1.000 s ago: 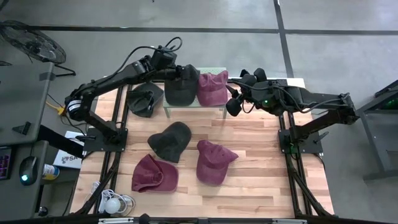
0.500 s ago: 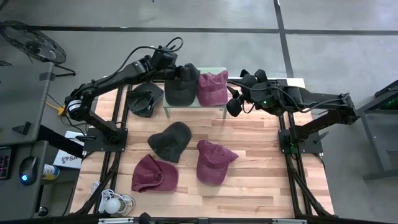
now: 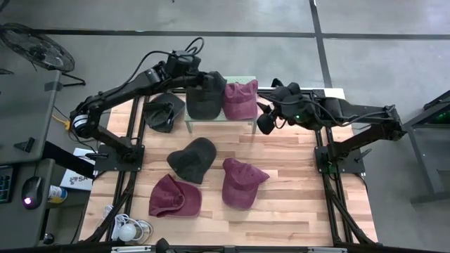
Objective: Pick & Place hat
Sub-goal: Stack the right red cap on the red cap on the shelf
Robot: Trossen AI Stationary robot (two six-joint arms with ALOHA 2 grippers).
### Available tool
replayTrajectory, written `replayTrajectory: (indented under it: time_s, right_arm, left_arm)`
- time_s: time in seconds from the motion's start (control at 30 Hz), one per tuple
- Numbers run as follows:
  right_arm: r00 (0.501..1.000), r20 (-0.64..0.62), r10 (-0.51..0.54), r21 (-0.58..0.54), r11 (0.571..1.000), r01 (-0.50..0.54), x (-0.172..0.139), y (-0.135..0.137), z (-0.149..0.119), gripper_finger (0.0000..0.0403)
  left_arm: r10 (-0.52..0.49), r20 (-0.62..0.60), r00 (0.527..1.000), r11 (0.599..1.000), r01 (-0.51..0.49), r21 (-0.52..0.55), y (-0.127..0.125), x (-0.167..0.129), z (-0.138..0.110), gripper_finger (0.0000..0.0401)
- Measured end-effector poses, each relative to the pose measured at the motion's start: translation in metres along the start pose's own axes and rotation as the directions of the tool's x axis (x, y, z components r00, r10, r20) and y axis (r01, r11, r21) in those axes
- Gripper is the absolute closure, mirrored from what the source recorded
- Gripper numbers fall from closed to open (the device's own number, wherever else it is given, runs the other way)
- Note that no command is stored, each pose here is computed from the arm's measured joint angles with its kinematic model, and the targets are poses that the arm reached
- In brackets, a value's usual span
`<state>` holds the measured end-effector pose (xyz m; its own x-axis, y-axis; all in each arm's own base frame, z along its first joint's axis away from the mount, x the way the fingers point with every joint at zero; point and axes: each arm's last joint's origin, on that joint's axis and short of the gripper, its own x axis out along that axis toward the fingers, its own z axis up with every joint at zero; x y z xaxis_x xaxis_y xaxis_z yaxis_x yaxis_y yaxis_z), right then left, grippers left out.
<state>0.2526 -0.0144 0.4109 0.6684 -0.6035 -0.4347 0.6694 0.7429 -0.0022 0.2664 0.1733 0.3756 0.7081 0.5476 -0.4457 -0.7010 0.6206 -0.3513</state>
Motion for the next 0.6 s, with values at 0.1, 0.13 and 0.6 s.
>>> replayTrajectory:
  time_s: [0.1, 0.13, 0.6]
  right_arm:
    - [0.999, -0.044, 0.019, 0.067, 0.998, -0.016, 0.000, -0.001, -0.004, 0.0251]
    - [0.997, -0.065, 0.030, 0.097, 0.995, -0.024, 0.000, -0.001, -0.006, 0.0251]
    - [0.832, -0.444, 0.333, 0.286, 0.933, -0.220, 0.015, 0.028, -0.082, 0.0251]
  left_arm:
    - [-0.009, 0.018, 1.000, 1.000, 0.008, 0.024, -0.001, -0.007, 0.003, 0.0241]
    - [-0.012, 0.024, 1.000, 0.999, 0.012, 0.032, -0.001, -0.010, 0.004, 0.0241]
    - [-0.252, 0.080, 0.964, 0.947, 0.230, 0.223, -0.010, -0.053, 0.018, 0.0241]
